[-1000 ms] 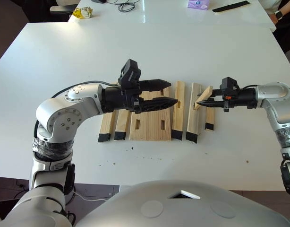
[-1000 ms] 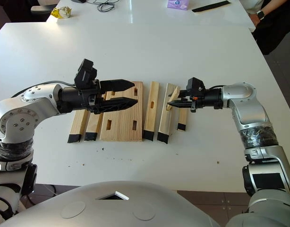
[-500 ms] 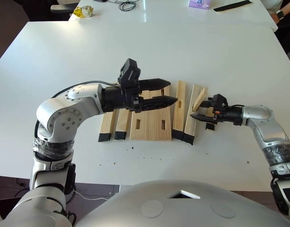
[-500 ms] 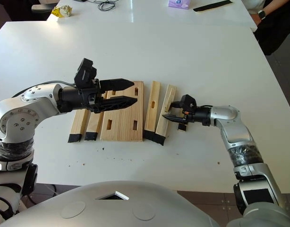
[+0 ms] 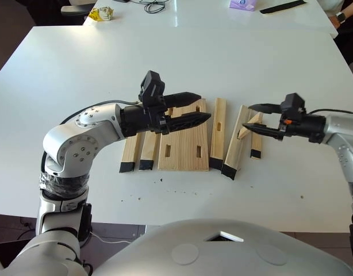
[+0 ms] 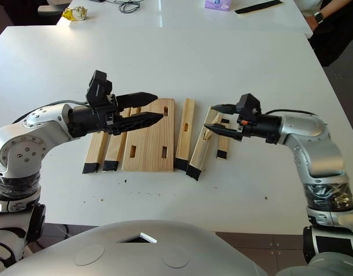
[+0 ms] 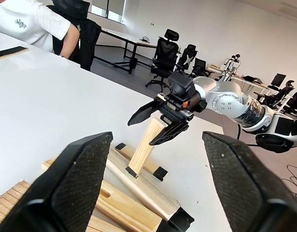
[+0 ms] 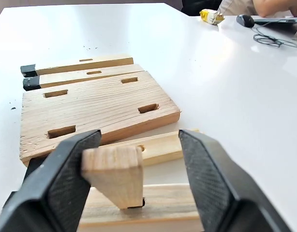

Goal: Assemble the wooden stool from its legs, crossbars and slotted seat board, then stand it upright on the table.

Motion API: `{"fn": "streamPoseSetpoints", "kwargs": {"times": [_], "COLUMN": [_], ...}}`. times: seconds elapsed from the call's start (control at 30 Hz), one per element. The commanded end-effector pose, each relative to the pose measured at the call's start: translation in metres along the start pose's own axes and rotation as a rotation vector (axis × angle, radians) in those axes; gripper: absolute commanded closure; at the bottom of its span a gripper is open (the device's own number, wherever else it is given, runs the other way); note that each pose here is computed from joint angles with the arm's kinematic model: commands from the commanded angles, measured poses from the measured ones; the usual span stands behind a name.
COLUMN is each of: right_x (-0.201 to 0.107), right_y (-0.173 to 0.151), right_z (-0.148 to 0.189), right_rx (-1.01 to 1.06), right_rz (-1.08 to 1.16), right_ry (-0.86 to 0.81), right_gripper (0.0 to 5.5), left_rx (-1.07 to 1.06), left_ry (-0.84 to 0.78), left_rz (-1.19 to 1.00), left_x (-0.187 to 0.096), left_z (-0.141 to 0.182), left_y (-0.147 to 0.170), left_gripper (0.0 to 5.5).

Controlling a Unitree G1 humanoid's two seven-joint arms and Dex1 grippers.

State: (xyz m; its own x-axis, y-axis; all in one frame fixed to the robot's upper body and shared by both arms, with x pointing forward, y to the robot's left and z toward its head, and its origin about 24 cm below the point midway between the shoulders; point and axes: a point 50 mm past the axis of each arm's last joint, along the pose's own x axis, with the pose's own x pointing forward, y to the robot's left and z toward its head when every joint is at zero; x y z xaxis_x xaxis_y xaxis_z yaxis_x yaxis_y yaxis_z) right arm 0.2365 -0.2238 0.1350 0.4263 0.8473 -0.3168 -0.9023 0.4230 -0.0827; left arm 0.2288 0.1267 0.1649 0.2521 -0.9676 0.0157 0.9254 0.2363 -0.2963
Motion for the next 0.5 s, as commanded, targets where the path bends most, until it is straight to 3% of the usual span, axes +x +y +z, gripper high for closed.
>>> {"fn": "streamPoseSetpoints", "kwargs": {"times": [0.03,0.2,0.5], "right_x": [-0.015,-0.015,0.023], "right_y": [0.005,0.012,0.015], "right_z": [0.048,0.088,0.073], "right_rx": [-0.039,-0.011,0.081], "right_rz": [0.022,0.038,0.036], "right_ry": [-0.135,-0.341,-0.391], "right_gripper": [2.55,2.55,2.55], "left_rx": [0.022,0.023,0.017], "left_ry": [-0.006,-0.012,0.001], "left_rz": [0.020,0.028,0.005], "left_x": [-0.002,-0.003,0.000], "left_z": [0.001,0.001,0.003], "left_y": [-0.001,0.000,0.001], "left_gripper": [2.04,2.04,2.04]}}
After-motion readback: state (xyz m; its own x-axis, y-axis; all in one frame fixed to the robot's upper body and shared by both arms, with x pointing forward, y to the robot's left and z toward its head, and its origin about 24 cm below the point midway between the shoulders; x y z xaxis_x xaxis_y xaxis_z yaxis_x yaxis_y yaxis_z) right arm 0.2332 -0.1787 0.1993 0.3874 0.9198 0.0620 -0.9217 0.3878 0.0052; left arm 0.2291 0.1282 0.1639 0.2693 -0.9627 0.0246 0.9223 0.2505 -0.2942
